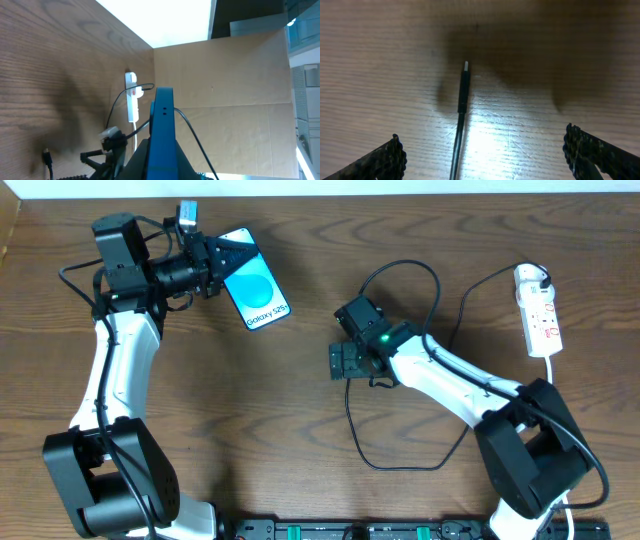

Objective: Plug charger to phone and switch on socket
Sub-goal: 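Move the right gripper down over the black cable's plug end, then close the right gripper on the cable plug and lift it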

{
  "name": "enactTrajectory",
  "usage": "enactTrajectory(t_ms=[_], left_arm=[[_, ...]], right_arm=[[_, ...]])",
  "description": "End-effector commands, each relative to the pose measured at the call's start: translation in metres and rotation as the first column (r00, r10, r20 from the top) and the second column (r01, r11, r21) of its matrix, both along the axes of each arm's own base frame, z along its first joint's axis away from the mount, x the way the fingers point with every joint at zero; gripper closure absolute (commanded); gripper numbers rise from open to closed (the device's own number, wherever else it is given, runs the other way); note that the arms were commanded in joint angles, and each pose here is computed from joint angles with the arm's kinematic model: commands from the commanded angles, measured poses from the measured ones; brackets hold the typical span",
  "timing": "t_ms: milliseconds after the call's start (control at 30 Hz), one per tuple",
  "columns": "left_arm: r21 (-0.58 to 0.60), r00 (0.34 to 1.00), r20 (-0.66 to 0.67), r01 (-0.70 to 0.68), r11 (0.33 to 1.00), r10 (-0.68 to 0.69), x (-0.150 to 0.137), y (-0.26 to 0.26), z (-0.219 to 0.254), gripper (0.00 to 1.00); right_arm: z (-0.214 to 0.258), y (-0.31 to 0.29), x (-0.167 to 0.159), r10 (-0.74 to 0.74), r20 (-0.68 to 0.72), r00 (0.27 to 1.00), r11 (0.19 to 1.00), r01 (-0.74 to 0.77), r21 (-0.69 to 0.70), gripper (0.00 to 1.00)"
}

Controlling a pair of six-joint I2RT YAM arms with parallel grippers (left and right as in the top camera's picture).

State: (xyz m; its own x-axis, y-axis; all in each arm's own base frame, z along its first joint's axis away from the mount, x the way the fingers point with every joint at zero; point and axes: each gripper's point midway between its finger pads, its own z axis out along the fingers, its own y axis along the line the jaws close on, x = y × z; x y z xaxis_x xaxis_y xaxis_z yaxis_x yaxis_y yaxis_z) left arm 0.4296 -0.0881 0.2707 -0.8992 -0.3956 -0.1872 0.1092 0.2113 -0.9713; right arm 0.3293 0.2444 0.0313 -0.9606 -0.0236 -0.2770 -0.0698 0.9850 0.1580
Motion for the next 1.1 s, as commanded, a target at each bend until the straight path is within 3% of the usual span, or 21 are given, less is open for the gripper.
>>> enactTrajectory(t_ms=[0, 100, 500, 633, 833, 967, 1067], left_arm=[[-0.005, 0.999, 0.031, 0.020, 1.000, -0.020, -0.006, -0.001, 0.010, 0.93], [-0.004, 0.999, 0.031, 0.018, 1.000, -0.018, -0.006, -0.001, 0.009, 0.93], [-0.004, 0.999, 0.030, 0.019, 1.000, -0.019, -0.006, -0.001, 0.010, 0.93], [-0.004, 0.999, 0.030, 0.019, 1.000, -0.019, -0.006, -0.001, 0.010, 0.93], [-0.004, 0.999, 0.030, 0.019, 1.000, -0.018, -0.006, -0.001, 0.009, 0.93], [-0.004, 0.999, 0.030, 0.019, 1.000, -0.018, -0.006, -0.001, 0.009, 0.93], [-0.004, 0.999, 0.030, 0.019, 1.000, -0.018, -0.006, -0.001, 0.009, 0.92]], right_arm=[[-0.003, 0.000, 0.001, 0.007, 0.012, 1.000, 1.000, -0.007, -0.014, 0.08], [-0.007, 0.002, 0.001, 0.010, 0.010, 1.000, 1.000, -0.010, -0.015, 0.20], [-0.044, 0.003, -0.008, 0.024, -0.064, 0.998, 0.998, -0.027, -0.056, 0.18], [-0.044, 0.004, -0.007, 0.023, -0.059, 0.998, 0.998, -0.026, -0.052, 0.53], [-0.044, 0.004, -0.007, 0.023, -0.058, 0.998, 0.998, -0.026, -0.052, 0.80], [-0.044, 0.004, -0.006, 0.023, -0.056, 0.998, 0.998, -0.026, -0.051, 0.91], [-0.044, 0.004, -0.006, 0.023, -0.056, 0.998, 0.998, -0.026, -0.050, 0.89]])
